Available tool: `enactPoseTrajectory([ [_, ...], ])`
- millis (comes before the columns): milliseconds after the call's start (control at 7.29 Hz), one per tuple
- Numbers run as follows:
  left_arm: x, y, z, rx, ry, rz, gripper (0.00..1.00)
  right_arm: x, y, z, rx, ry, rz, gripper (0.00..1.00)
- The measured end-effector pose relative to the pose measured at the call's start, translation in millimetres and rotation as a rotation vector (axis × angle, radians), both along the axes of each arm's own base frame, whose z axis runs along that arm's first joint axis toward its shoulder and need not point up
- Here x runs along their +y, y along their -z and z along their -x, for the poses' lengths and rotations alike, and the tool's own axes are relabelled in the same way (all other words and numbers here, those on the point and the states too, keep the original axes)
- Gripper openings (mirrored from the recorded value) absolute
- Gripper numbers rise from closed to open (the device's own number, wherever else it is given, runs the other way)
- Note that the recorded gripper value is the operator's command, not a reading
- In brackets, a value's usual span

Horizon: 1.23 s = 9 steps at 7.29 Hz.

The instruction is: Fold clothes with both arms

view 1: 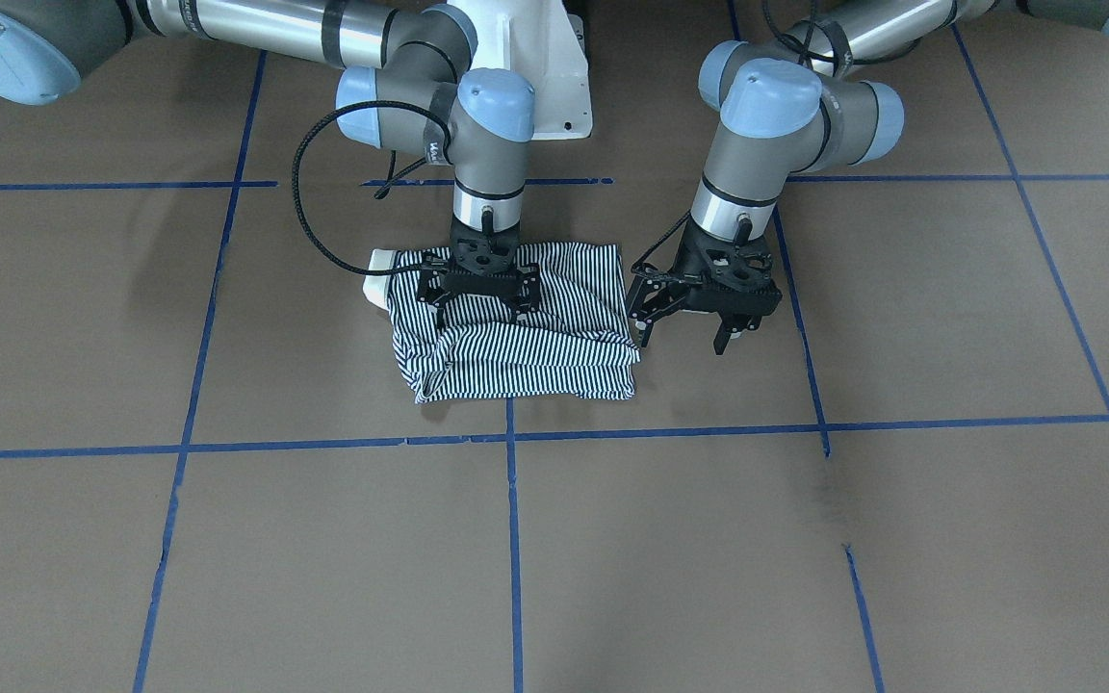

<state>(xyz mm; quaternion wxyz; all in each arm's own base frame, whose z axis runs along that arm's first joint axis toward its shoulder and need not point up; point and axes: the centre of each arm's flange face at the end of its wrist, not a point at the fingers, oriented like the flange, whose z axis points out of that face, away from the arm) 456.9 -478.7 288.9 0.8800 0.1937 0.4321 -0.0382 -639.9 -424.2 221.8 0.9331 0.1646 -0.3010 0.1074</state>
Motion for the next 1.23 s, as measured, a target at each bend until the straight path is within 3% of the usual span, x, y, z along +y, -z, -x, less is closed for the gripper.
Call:
enactPoseTrajectory([
  [274,0,-1,-2,0.001,0.002,0.007,1.00,-63,5,-3,0.047,-0.058,0.011,1.00],
  [686,0,-2,-4,0.001,0.004,0.012,1.00,-152,-25,-54,0.123,-0.084,0.053,1.00],
  [960,5,0,-17,0.006,0.007,0.036,1.00,-195,-35,-100,0.091,-0.037,0.090,1.00],
  [1235,26,3,-58,0.010,0.009,0.093,1.00,-204,-40,-113,0.028,0.000,0.076,1.00],
])
